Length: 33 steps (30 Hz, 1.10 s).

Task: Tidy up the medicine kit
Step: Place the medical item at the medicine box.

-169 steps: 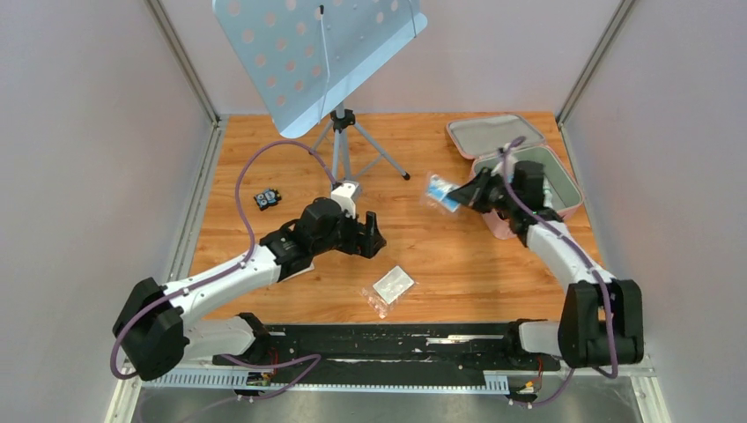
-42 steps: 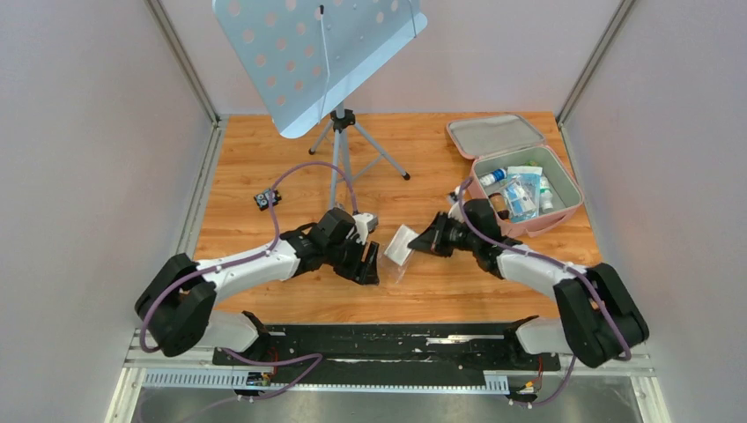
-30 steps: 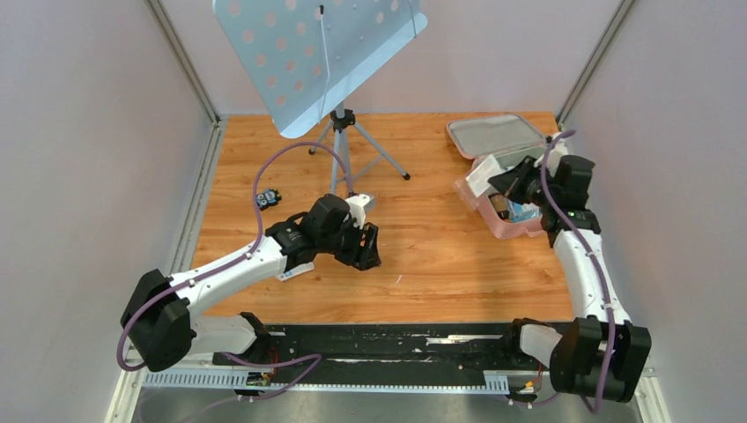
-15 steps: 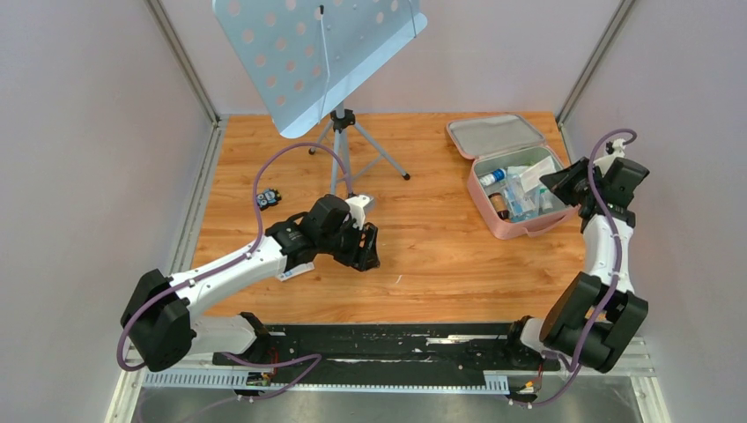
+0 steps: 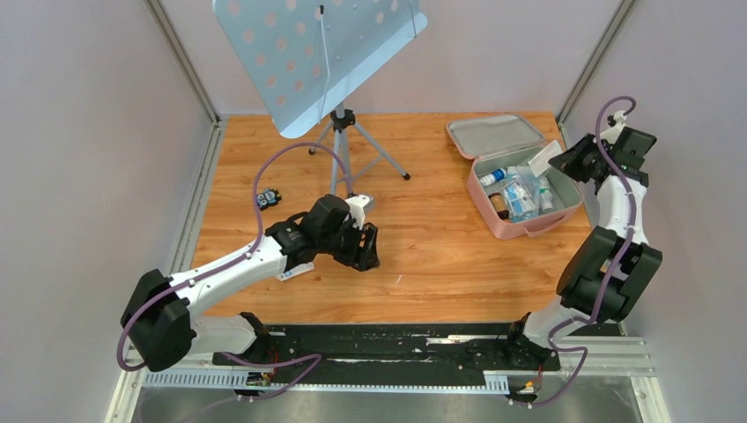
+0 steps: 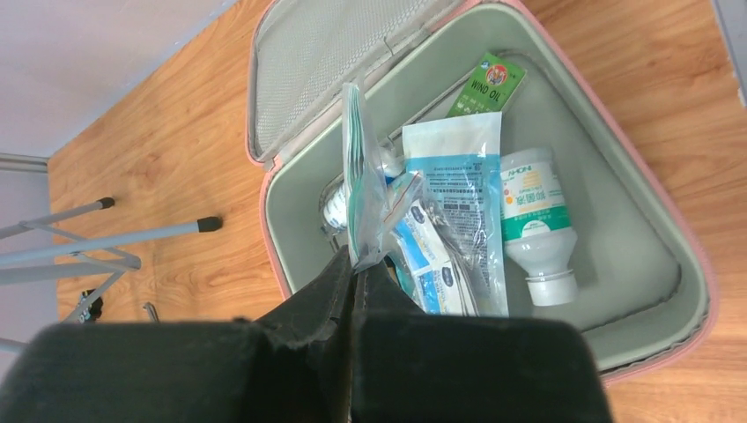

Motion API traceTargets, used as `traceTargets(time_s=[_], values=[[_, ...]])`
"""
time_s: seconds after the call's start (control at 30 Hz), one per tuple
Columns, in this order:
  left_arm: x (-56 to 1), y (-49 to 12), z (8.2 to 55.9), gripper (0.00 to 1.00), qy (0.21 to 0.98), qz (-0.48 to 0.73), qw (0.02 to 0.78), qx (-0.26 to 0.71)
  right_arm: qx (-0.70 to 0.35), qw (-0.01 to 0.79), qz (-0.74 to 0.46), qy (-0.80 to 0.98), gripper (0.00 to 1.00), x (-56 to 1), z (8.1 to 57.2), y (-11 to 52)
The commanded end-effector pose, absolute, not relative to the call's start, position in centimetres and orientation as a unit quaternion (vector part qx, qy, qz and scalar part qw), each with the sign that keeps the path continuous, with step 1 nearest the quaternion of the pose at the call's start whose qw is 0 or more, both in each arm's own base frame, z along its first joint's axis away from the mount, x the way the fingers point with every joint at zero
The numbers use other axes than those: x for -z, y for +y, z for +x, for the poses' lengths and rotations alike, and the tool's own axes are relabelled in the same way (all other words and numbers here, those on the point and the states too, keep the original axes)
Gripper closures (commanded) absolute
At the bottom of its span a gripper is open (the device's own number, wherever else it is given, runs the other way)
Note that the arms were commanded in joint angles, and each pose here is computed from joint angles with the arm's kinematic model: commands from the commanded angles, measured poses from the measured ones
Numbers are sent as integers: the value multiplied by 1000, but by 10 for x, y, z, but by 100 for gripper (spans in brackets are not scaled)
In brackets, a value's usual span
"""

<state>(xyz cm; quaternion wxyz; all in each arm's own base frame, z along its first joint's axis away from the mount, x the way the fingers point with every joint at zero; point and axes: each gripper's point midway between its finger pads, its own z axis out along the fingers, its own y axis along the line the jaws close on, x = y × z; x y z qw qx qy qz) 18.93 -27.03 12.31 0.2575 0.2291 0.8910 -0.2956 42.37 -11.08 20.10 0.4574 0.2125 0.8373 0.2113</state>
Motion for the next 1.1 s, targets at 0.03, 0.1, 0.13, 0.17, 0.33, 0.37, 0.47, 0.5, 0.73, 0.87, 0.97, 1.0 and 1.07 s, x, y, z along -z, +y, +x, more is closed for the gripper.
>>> traceTargets(time_s=[0.03,0.1,0.13,0.17,0.33,0.37,0.47,0.5,0.73,0.87,0.97,1.0,1.07], values=[[-140,-276,196,28,880,233,278,306,-186,412,168,876,100,-202,422,-106],[-140,-277,196,28,880,234,277,308,-157,384,163,895,100,-193,421,-105],[-140,-277,195,28,880,233,276,308,-144,370,160,904,100,-188,419,-104],[-140,-277,196,28,880,233,276,308,-134,360,156,910,100,-185,419,-103],[-140,-278,196,28,880,233,276,309,-116,337,144,923,100,-177,417,-98],[-139,-278,196,28,880,233,275,309,-110,332,144,926,100,-174,417,-99],[-139,-277,195,28,881,232,275,309,-97,320,148,931,100,-168,416,-103],[-139,-277,195,28,881,232,275,309,-96,319,146,931,100,-167,417,-103],[-138,-278,195,28,881,231,273,309,-81,307,108,942,100,-162,425,-95],[-138,-278,195,28,881,230,273,309,-69,293,93,949,93,-154,433,-87],[-137,-277,195,28,882,230,273,309,-66,290,86,951,73,-151,440,-83],[-137,-277,195,28,882,229,273,308,-66,289,86,951,69,-150,442,-82],[-136,-277,195,28,883,229,272,308,-61,288,88,952,63,-148,444,-83]])
